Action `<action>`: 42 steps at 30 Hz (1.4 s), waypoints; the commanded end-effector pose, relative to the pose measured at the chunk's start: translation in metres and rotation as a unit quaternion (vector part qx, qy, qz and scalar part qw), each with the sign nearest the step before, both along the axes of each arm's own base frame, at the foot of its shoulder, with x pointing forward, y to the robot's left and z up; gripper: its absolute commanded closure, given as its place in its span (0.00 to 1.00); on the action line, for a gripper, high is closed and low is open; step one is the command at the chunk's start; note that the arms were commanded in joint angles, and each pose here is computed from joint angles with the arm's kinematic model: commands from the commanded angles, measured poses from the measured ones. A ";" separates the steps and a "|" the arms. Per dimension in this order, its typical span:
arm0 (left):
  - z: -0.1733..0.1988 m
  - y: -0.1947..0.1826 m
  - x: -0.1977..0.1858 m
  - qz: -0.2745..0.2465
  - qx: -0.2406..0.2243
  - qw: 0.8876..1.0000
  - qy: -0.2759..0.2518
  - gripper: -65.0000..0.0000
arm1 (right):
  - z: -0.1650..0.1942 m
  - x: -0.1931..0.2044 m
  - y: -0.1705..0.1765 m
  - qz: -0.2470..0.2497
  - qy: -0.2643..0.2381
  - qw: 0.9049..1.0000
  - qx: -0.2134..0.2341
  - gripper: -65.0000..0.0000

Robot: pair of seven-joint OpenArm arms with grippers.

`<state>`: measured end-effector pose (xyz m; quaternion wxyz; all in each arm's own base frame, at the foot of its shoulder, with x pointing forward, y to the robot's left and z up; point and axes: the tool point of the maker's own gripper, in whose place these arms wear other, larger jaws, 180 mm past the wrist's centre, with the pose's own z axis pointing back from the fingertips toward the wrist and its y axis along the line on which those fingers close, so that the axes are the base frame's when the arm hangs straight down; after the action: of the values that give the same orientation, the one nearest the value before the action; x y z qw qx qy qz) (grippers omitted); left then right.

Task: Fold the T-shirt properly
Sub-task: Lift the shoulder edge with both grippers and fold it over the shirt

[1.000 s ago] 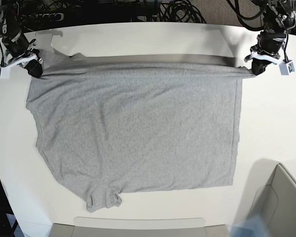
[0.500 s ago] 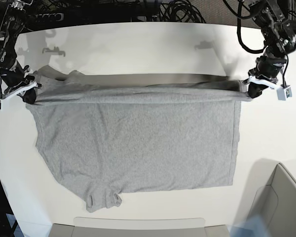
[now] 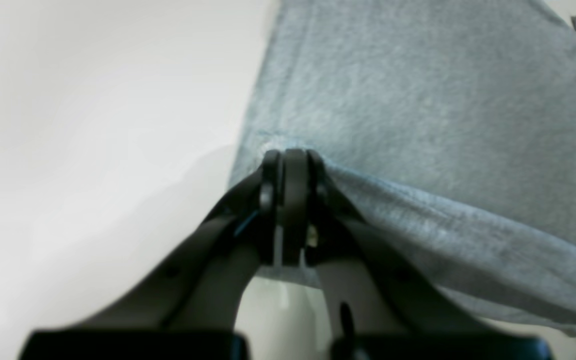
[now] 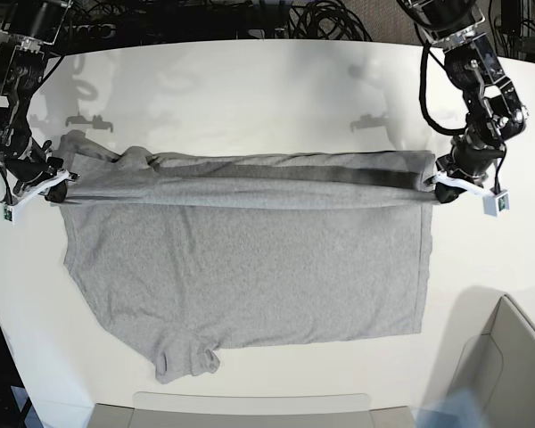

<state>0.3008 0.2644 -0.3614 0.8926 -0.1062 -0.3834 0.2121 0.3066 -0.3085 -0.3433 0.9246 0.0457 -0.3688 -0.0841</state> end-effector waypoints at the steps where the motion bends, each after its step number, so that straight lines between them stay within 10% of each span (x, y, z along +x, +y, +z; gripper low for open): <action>1: 0.013 0.012 0.012 0.011 0.022 0.999 -0.021 1.00 | 0.016 0.014 -0.007 0.002 -0.024 1.000 -0.015 1.00; 21: -0.016 0.012 0.064 0.017 0.057 0.998 -0.002 1.00 | -0.001 0.075 0.012 0.058 -0.031 0.991 -0.113 1.00; 42: -0.007 0.009 0.092 0.020 0.045 0.998 -0.025 1.00 | -0.003 0.109 0.007 0.040 -0.085 0.991 -0.095 1.00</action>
<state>0.3716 0.2629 -0.3976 0.9019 -0.0713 -0.3686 0.2136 0.3993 -0.2917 -0.3736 0.9102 -0.0066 -0.4139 -0.0099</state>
